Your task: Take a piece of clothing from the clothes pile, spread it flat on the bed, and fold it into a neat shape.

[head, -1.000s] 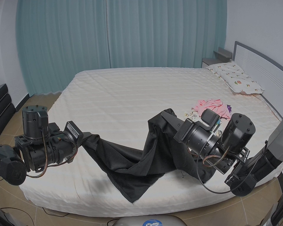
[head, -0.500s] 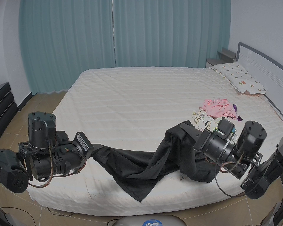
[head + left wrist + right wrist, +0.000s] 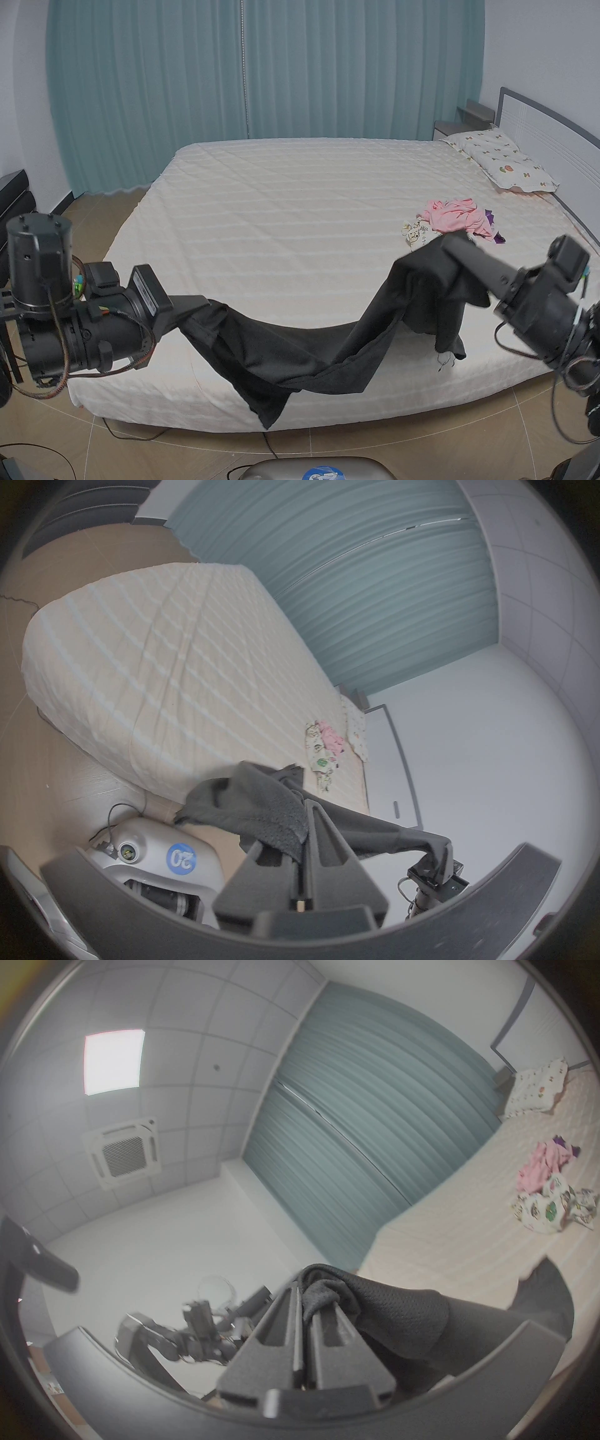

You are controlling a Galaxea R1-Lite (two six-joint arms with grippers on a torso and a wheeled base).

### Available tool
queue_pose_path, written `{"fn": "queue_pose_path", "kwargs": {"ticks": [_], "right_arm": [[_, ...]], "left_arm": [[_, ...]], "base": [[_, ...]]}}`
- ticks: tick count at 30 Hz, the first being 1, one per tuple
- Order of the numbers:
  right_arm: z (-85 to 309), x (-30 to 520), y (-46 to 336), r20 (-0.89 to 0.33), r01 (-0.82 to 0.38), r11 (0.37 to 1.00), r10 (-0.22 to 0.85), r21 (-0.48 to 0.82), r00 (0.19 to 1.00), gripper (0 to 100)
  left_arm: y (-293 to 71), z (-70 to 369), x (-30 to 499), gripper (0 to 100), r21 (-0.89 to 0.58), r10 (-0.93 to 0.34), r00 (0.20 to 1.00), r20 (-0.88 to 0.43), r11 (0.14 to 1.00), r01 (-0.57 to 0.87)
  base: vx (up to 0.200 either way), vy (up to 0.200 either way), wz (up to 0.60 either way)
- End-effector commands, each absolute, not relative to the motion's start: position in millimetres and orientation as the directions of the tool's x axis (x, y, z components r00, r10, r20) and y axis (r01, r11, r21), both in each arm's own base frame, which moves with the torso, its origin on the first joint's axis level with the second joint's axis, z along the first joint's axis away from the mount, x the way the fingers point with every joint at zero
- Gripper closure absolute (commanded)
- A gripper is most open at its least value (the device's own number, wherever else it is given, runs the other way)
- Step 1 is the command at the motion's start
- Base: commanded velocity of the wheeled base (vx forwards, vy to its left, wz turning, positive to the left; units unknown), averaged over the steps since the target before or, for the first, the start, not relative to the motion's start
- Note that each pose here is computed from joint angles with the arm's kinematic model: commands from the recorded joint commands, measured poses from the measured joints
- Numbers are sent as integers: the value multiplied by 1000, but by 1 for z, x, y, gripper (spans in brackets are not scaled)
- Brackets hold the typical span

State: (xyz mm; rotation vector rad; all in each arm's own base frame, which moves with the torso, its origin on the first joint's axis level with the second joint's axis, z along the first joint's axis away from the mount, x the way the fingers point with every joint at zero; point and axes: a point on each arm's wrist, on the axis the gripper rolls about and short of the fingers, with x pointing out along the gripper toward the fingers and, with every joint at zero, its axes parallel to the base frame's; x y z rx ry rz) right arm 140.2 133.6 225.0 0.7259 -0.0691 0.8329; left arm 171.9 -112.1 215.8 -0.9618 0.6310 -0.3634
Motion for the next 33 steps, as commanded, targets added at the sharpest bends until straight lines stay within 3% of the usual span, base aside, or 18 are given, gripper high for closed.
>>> {"fn": "queue_pose_path", "kwargs": {"ticks": [1,6,7,8,13,18,28,33], "right_arm": [[317,142,96,556,-757,429,514,493,653,100],[323,149,92,546,-746,429,509,510,666,100],[347,217,78,462,-649,458,460,608,758,100],[345,241,75,448,-617,491,426,615,786,100],[331,303,70,401,-545,593,370,593,838,100],[299,351,77,332,-486,693,357,533,873,100],[259,376,112,315,-507,694,398,511,862,100],[247,384,116,288,-492,708,399,507,871,100]], "left_arm": [[-97,259,175,100,-878,-512,836,-198,472,82],[-98,260,179,100,-878,-506,839,-199,473,77],[-104,252,215,100,-878,-463,849,-255,478,-3],[-106,248,222,100,-883,-460,846,-269,468,-27],[-115,239,243,100,-891,-456,835,-307,446,-84],[-118,230,258,100,-890,-469,817,-334,443,-109],[-101,223,298,100,-888,-402,846,-350,431,-163],[-106,202,317,100,-875,-431,807,-404,440,-203]], "base": [[0,0,0],[0,0,0],[0,0,0],[0,0,0],[0,0,0],[200,0,0],[200,0,0],[200,0,0]]}}
